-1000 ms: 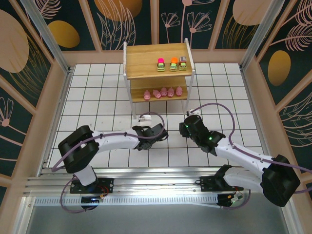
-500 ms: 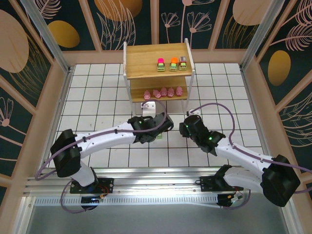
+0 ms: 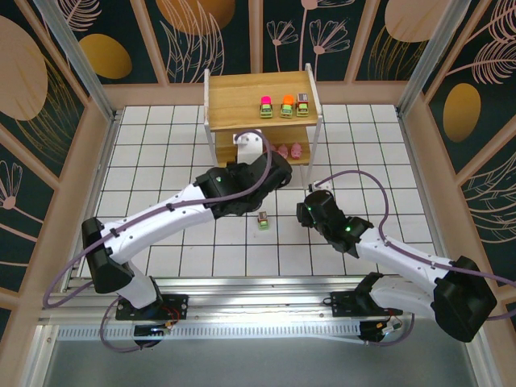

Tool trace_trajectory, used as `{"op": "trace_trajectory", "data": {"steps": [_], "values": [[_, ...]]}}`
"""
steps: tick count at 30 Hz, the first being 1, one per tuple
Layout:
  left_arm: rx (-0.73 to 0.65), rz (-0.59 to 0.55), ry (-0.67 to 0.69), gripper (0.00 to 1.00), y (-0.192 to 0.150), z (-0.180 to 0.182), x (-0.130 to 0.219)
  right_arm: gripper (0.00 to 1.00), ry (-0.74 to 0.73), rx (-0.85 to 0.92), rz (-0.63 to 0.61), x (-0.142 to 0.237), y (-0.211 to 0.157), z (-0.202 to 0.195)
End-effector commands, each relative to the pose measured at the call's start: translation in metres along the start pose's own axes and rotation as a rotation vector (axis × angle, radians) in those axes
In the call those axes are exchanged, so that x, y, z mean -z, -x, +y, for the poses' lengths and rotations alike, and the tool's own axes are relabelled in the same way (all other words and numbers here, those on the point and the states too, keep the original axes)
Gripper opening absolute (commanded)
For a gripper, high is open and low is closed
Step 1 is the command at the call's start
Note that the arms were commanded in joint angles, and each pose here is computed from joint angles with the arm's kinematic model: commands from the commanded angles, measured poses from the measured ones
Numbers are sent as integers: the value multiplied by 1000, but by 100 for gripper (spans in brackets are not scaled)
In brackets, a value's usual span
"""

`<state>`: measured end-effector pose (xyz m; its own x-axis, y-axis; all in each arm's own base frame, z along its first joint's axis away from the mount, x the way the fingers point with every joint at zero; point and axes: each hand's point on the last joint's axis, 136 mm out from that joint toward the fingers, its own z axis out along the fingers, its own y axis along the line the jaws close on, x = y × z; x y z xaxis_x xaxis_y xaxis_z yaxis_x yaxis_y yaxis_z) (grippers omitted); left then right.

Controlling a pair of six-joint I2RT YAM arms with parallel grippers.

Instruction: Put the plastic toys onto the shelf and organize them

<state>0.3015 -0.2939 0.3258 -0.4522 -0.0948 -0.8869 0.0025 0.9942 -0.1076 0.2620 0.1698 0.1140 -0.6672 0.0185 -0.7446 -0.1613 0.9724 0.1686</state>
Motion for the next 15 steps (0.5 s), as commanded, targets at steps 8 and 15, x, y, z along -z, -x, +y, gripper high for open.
{"op": "trace_trajectory", "data": {"steps": [8,15], "values": [[-64,-101,40,28,69,3,6,41,16,-33,-38,6,9,0],[-43,-81,11,27,95,11,-11,41,17,-34,-41,6,10,0]]}}
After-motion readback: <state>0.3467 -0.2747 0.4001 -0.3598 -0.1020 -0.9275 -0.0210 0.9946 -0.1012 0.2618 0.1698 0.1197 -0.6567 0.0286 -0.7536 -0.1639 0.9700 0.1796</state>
